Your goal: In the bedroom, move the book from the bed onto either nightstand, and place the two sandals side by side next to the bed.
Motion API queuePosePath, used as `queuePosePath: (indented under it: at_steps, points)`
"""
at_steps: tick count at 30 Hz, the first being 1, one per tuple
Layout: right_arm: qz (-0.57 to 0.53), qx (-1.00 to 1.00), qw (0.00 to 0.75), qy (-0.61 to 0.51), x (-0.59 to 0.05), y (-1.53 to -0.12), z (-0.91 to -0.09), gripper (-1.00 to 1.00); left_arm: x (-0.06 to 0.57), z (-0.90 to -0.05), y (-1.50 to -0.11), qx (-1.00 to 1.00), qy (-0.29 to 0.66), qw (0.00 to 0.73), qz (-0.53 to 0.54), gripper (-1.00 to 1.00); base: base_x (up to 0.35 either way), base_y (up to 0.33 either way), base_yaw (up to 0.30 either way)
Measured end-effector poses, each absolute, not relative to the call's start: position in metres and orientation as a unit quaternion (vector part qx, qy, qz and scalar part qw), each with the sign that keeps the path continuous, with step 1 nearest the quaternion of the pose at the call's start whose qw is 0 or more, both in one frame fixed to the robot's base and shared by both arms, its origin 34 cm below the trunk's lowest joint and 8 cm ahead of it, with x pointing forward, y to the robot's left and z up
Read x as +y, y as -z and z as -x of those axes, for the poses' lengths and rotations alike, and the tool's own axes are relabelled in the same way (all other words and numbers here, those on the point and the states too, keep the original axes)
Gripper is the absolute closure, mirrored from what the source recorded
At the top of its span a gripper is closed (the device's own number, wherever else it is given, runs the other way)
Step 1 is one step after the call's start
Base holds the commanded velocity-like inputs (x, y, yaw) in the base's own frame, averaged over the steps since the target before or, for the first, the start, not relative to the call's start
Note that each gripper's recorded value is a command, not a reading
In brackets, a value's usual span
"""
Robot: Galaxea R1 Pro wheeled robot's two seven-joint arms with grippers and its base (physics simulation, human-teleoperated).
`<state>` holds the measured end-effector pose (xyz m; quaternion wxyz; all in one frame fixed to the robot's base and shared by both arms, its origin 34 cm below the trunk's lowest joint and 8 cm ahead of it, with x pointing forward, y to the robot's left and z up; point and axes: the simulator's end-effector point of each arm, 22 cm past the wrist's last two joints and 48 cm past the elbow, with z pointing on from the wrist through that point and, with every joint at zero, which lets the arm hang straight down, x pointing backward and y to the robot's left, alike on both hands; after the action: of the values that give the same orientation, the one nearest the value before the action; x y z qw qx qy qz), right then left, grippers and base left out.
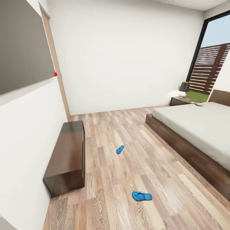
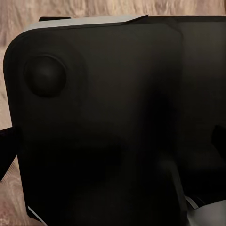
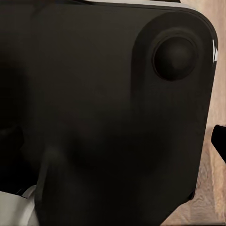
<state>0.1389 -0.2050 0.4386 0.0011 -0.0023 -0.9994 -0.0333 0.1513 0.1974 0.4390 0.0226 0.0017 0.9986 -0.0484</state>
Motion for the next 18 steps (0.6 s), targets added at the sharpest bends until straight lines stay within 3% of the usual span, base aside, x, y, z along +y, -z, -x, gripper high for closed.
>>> queuePosePath:
  at_steps: [18]
  points:
    - [0.002, -0.999, 0.002, 0.034, -0.2048, -0.4387, -0.1384, -1.00, 0.1974, -0.1514, -0.4390, 0.999, 0.048, 0.023, -0.002, -1.00, 0.000, 0.003, -0.296]
